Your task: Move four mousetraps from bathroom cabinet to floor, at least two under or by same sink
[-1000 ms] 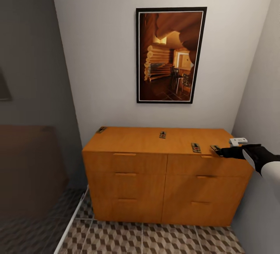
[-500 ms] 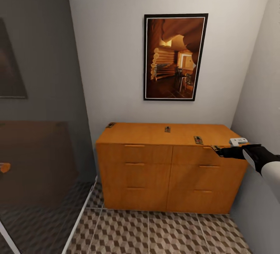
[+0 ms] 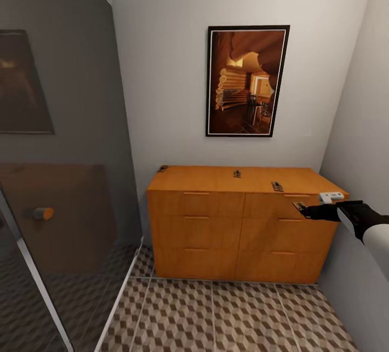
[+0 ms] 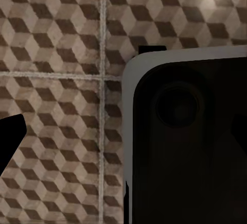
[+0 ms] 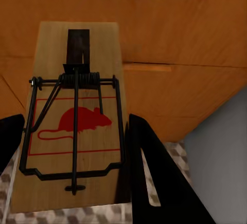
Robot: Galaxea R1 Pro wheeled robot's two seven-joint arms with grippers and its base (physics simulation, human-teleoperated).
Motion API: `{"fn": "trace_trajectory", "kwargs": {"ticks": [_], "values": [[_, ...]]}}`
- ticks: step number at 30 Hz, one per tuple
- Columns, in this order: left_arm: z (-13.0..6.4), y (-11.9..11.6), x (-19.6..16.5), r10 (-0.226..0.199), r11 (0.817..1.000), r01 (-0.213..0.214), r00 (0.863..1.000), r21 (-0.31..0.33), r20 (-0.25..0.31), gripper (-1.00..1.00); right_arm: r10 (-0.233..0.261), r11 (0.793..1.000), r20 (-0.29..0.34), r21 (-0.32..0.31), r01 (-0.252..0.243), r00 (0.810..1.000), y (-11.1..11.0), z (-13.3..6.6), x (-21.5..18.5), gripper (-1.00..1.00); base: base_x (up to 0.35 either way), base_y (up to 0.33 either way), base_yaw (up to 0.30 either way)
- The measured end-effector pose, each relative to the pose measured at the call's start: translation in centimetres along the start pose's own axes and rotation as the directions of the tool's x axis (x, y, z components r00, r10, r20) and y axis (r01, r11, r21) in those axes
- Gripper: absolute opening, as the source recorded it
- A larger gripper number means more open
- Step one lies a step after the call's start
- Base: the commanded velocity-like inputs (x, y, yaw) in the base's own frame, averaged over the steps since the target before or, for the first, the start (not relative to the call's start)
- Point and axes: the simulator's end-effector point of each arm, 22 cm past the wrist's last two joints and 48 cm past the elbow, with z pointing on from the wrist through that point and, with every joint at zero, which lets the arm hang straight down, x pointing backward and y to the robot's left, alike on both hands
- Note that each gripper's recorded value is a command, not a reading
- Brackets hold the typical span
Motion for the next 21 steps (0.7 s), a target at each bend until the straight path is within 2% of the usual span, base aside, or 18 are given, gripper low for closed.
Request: {"fn": "trace_trajectory", "kwargs": {"ticks": [9, 14, 16, 20, 21], "values": [[0.0, 0.0, -0.1, 0.000, 1.000, 0.000, 1.000, 0.000, 0.002, 1.00, 0.015, 1.000, -0.053, -0.011, -0.015, 0.998, 0.3, 0.6, 3.1, -1.00, -0.016, 0.007, 0.000], [0.0, -0.1, -0.2, -0.002, 1.000, 0.002, 1.000, 0.001, 0.006, 1.00, -0.003, 1.000, -0.020, -0.020, 0.002, 1.000, 0.6, 1.1, 4.0, -1.00, -0.001, 0.000, 0.000], [0.0, -0.4, -0.4, -0.004, 1.000, 0.003, 1.000, 0.006, 0.010, 1.00, -0.017, 1.000, -0.015, -0.024, 0.016, 1.000, 0.8, 1.5, 5.3, -1.00, 0.000, 0.000, 0.000], [0.2, -1.7, -1.9, -0.008, 1.000, 0.007, 0.999, 0.023, 0.042, 1.00, -0.054, 0.998, -0.064, -0.041, 0.052, 0.996, 1.8, 2.4, 12.0, -1.00, 0.000, 0.000, 0.000], [0.2, -1.9, -2.2, -0.009, 1.000, 0.008, 0.999, 0.025, 0.048, 1.00, -0.056, 0.998, -0.062, -0.044, 0.053, 0.997, 2.0, 2.5, 12.5, -1.00, 0.000, 0.000, 0.000]]}}
